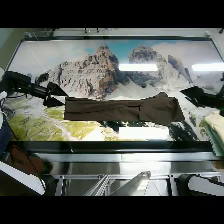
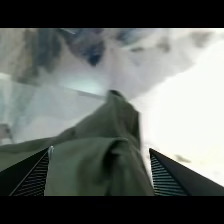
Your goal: Fold the shirts.
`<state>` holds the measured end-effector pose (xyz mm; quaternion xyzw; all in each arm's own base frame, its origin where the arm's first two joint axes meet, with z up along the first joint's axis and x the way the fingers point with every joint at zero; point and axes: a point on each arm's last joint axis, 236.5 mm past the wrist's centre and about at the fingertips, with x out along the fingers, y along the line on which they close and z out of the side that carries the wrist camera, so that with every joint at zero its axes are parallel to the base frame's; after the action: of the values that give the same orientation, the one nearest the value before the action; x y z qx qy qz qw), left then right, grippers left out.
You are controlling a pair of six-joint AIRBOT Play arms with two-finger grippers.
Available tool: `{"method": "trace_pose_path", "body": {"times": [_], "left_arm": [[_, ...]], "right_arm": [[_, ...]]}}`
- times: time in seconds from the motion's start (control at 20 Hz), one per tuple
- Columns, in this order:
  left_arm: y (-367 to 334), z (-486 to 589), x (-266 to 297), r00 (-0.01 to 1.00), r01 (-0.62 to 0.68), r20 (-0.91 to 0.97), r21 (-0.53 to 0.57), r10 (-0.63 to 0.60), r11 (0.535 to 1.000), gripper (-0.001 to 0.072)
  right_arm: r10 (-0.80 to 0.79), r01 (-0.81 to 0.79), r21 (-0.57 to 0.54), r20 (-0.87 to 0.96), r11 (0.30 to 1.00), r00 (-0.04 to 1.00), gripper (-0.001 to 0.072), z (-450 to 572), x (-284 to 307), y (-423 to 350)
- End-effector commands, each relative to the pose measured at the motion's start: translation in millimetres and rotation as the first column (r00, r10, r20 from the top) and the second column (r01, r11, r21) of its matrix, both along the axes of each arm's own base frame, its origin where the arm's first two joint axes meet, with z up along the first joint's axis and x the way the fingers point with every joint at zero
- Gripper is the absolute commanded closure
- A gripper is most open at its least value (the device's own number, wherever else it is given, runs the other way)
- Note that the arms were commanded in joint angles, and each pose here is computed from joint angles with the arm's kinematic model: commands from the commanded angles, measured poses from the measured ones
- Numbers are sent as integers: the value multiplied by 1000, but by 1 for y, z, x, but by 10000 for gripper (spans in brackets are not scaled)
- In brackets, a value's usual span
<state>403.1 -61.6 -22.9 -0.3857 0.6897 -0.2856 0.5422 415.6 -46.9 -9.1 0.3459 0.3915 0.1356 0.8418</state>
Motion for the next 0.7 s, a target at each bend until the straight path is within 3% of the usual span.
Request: {"method": "trace_pose_path", "body": {"times": [0.0, 0.05, 0.35, 0.65], "left_arm": [[17, 48, 14, 994, -40, 100, 44, 35, 998, 220], [18, 59, 17, 988, -52, 150, 60, 43, 997, 681], [-7, 90, 9, 972, 7, 233, 82, -26, 997, 686], [-47, 89, 4, 959, 103, 255, 85, -121, 991, 685]], "right_arm": [[-81, 65, -102, -158, 993, 984, -2, -4, -20, -51], [-68, 56, -71, -180, 996, 981, -3, -10, -20, -47], [123, -64, 171, -364, 983, 923, -3, -72, -42, 5], [263, -130, 329, -397, 935, 879, -2, -88, -44, 61]]}}
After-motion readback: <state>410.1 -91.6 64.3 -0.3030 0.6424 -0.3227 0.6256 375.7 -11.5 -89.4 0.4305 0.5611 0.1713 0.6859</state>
